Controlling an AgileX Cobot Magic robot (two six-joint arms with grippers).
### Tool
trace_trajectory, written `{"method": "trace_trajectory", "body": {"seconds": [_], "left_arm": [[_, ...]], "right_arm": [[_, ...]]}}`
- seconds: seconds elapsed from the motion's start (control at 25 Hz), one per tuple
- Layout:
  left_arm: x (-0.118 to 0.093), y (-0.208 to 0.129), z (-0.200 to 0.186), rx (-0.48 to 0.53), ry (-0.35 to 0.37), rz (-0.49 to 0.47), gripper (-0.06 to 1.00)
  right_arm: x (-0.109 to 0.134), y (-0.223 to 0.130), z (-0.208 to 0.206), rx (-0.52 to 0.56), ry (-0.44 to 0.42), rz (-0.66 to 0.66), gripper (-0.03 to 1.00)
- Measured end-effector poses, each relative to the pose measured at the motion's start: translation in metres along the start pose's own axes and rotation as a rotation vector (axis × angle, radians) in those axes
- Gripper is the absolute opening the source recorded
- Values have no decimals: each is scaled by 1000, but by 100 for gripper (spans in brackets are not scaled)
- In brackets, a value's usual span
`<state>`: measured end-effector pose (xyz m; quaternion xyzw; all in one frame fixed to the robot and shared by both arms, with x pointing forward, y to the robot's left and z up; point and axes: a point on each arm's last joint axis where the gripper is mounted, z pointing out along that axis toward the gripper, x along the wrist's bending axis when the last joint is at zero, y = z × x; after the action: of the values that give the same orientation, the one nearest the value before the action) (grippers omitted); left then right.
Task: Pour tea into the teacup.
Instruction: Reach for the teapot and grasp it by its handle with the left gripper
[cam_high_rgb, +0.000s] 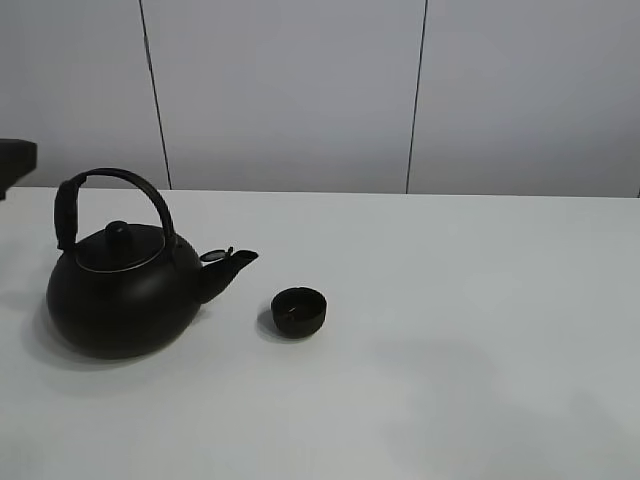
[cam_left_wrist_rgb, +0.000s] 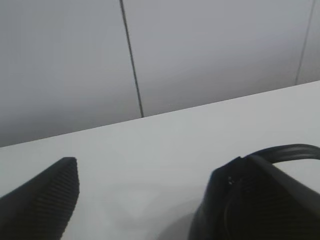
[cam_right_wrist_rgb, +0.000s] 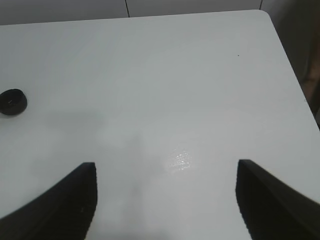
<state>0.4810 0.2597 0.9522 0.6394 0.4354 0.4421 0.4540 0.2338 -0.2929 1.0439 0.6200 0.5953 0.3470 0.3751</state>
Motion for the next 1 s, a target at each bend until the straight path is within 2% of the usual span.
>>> {"method": "trace_trajectory", "body": {"seconds": [0.16,0.28,0.68,1.0], "left_arm": [[-10,-17,12,-13,-78,-69,63],[-13,-25,15,2,-99,-87,63],[-18,-52,30,59,-117,-105,63],[-17,-52,52,33,-114,-106,63]], "right_arm": [[0,0,0,0,0,0,53],[0,0,0,0,0,0,53],[0,0,0,0,1,0,53],[0,0,0,0,1,0,53]]}}
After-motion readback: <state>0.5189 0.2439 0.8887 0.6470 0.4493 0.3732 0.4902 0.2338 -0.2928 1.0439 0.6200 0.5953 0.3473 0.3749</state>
